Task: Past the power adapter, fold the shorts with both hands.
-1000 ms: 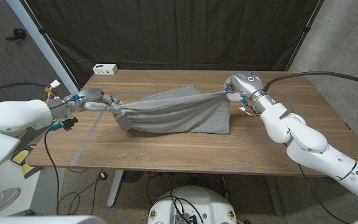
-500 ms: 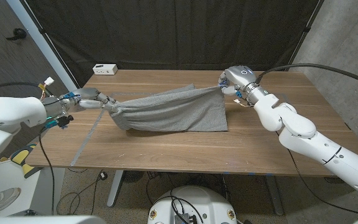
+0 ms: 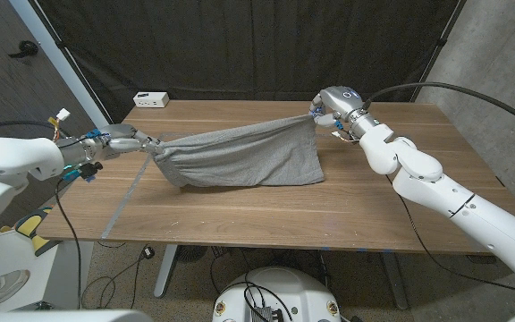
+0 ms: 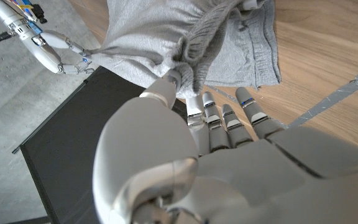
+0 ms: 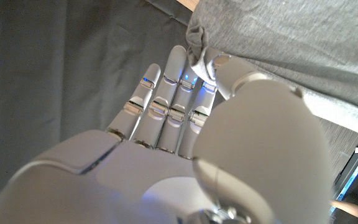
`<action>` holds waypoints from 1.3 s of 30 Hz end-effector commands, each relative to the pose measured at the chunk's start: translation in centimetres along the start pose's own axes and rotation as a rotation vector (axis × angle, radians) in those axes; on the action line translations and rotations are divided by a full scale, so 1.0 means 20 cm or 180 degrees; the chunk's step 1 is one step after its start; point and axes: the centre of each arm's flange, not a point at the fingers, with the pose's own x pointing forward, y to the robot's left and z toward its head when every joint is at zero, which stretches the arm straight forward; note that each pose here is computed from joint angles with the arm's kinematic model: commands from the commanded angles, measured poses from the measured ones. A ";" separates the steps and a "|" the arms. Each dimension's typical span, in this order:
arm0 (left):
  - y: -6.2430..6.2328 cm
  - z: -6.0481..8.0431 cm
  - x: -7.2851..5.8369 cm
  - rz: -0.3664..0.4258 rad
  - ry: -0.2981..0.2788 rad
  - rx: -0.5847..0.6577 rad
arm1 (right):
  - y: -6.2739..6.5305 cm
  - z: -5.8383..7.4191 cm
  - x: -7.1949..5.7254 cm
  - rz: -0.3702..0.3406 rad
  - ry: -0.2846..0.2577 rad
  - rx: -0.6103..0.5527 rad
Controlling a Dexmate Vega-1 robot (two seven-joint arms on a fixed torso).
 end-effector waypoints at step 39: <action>-0.21 0.07 0.12 0.1471 0.0483 -0.0657 | 0.11 -0.14 0.50 0.0148 -0.0052 -0.0098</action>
